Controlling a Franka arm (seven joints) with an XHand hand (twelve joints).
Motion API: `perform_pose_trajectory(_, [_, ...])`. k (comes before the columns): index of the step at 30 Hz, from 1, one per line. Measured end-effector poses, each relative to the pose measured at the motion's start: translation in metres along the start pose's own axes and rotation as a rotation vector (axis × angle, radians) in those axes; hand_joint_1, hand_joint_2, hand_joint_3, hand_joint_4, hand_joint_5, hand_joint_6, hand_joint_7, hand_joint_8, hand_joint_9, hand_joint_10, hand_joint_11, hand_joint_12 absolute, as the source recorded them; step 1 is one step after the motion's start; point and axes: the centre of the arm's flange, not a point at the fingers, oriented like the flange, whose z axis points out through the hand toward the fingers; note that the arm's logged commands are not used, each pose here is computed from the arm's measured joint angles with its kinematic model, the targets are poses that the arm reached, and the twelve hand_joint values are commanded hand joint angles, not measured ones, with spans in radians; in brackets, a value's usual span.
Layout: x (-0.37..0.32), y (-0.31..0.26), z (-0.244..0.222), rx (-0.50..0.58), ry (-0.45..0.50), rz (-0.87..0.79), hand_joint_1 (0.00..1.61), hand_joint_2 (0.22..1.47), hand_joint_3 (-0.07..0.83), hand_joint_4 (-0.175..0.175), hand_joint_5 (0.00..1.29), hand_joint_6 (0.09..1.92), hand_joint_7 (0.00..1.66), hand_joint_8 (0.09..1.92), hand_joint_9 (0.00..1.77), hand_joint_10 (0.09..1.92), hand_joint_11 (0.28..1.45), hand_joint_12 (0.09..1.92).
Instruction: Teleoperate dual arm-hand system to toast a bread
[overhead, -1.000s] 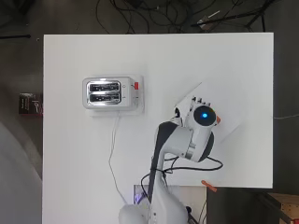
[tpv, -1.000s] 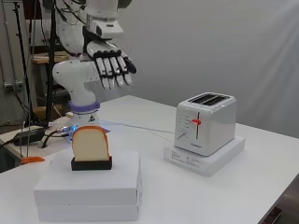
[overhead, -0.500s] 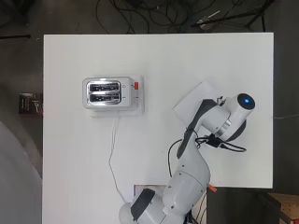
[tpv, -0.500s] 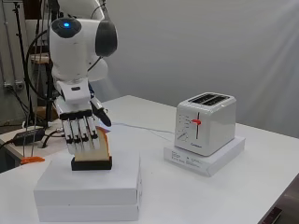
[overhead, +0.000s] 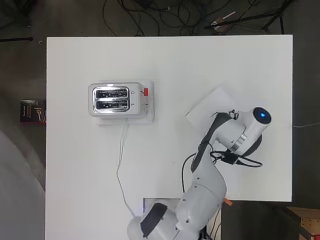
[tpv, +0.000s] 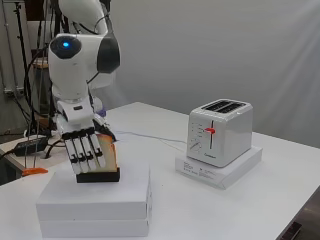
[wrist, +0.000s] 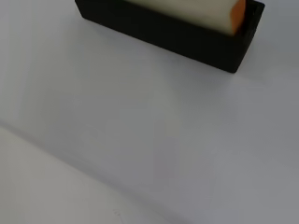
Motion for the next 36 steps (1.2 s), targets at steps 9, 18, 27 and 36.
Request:
perform_pose_trajectory(9, [-0.025, -0.005, -0.003, -0.024, 0.056, 0.017, 1.21, 1.15, -0.012, -0.140, 0.66, 0.99, 0.94, 0.81, 1.09, 0.83, 0.79, 0.09])
perform_pose_trajectory(18, [-0.028, -0.022, -0.020, -0.038, 0.165, -0.024, 1.22, 1.20, 0.002, -0.169, 0.64, 1.37, 0.99, 1.07, 1.30, 0.22, 0.87, 0.09])
perform_pose_trajectory(27, [0.065, -0.117, -0.114, -0.159, 0.278, -0.349, 1.20, 1.25, 0.000, -0.171, 0.58, 1.42, 0.91, 1.25, 1.24, 0.34, 0.71, 0.53])
perform_pose_trajectory(36, [0.189, -0.219, -0.138, -0.208, 0.222, -0.685, 1.21, 1.23, -0.001, -0.175, 0.61, 1.37, 0.96, 1.18, 1.20, 0.44, 0.67, 0.56])
